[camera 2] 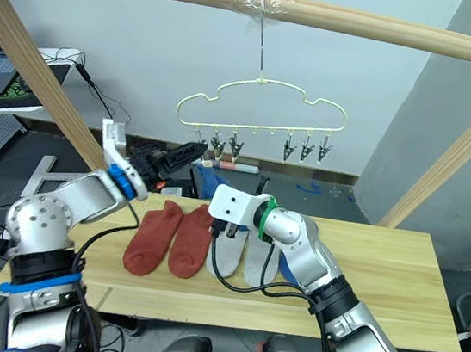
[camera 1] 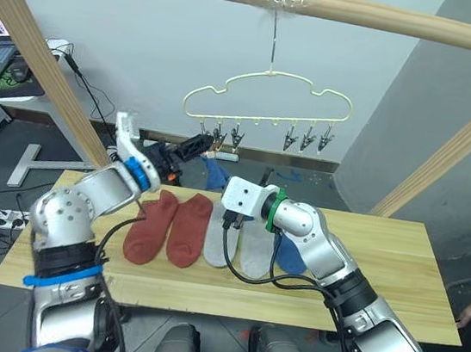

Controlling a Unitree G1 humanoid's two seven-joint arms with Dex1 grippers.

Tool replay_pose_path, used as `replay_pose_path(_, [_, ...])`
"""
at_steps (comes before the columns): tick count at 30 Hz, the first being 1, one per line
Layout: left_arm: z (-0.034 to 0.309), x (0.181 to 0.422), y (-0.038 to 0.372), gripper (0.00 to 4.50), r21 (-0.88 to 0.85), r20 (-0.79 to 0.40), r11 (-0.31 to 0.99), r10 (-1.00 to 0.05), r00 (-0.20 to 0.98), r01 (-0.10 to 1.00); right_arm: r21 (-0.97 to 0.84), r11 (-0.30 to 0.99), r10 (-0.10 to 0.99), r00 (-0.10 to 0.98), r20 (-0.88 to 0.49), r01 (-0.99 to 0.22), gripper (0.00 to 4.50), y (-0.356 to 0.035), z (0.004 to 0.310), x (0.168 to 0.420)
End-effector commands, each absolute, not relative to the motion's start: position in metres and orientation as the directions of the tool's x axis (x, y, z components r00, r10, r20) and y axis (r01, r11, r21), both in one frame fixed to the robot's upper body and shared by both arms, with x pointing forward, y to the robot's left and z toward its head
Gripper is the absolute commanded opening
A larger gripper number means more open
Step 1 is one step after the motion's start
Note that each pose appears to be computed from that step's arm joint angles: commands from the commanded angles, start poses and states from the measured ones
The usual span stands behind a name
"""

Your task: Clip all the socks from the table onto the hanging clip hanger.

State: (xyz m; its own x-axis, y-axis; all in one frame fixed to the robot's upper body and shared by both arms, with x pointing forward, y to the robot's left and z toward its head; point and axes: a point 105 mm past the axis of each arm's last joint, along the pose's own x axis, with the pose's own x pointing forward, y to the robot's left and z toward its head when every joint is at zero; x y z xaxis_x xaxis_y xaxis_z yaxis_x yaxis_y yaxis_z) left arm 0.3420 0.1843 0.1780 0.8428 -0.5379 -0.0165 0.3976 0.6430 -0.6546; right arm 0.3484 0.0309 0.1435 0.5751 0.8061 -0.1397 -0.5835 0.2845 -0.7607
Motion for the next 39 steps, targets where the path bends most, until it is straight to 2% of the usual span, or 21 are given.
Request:
replay_pose_path(1, [0.196, 0.325, 0.195, 4.48, -0.614, 0.032, 0.655, -0.536, 0.843, 0.44, -0.751, 0.321, 0.827, 0.557, -0.075, -0.577, 0.0, 0.036, 0.161, 0.347])
replay_pose_path(4, [0.183, 0.313, 0.197, 4.5, -0.514, -0.066, 0.741, -0.537, 0.841, 0.432, -0.663, 0.369, 0.838, 0.541, -0.065, -0.652, 0.77, 0.038, 0.161, 0.344])
replay_pose_path(6, [0.175, 0.308, 0.195, 4.5, -0.462, -0.109, 0.772, -0.538, 0.836, 0.437, -0.65, 0.377, 0.839, 0.54, -0.061, -0.66, 1.47, 0.038, 0.162, 0.344])
replay_pose_path(11, [0.175, 0.309, 0.184, 4.5, -0.405, -0.09, 0.8, -0.517, 0.851, 0.443, -0.597, 0.384, 0.844, 0.529, -0.082, -0.705, 3.33, 0.035, 0.155, 0.34])
replay_pose_path(14, [0.174, 0.31, 0.177, 4.5, -0.291, -0.101, 0.832, -0.518, 0.849, 0.473, -0.544, 0.409, 0.839, 0.537, -0.093, -0.733, 4.41, 0.028, 0.149, 0.339])
replay_pose_path(20, [0.178, 0.306, 0.149, 4.5, -0.079, -0.067, 0.818, -0.574, 0.816, 0.57, -0.37, 0.513, 0.81, 0.579, -0.09, -0.775, 4.46, -0.003, 0.145, 0.338])
replay_pose_path(24, [0.175, 0.304, 0.127, 4.5, 0.037, -0.019, 0.806, -0.59, 0.807, 0.59, -0.269, 0.572, 0.79, 0.609, -0.075, -0.775, 4.46, -0.033, 0.15, 0.338])
replay_pose_path(27, [0.18, 0.31, 0.126, 3.87, 0.055, 0.056, 0.833, -0.553, 0.831, 0.551, -0.232, 0.592, 0.782, 0.619, -0.065, -0.772, 4.5, -0.046, 0.155, 0.336])
replay_pose_path(30, [0.177, 0.315, 0.11, 2.94, 0.214, 0.084, 0.811, -0.571, 0.817, 0.545, -0.185, 0.63, 0.765, 0.644, -0.023, -0.755, 4.5, -0.066, 0.167, 0.334])
replay_pose_path(33, [0.178, 0.326, 0.102, 2.04, 0.188, 0.133, 0.847, -0.524, 0.841, 0.498, -0.199, 0.619, 0.775, 0.632, -0.003, -0.76, 4.5, -0.074, 0.175, 0.328])
replay_pose_path(39, [0.171, 0.337, 0.098, 2.04, 0.194, 0.162, 0.87, -0.483, 0.86, 0.453, -0.216, 0.604, 0.785, 0.62, -0.006, -0.767, 4.5, -0.082, 0.182, 0.321])
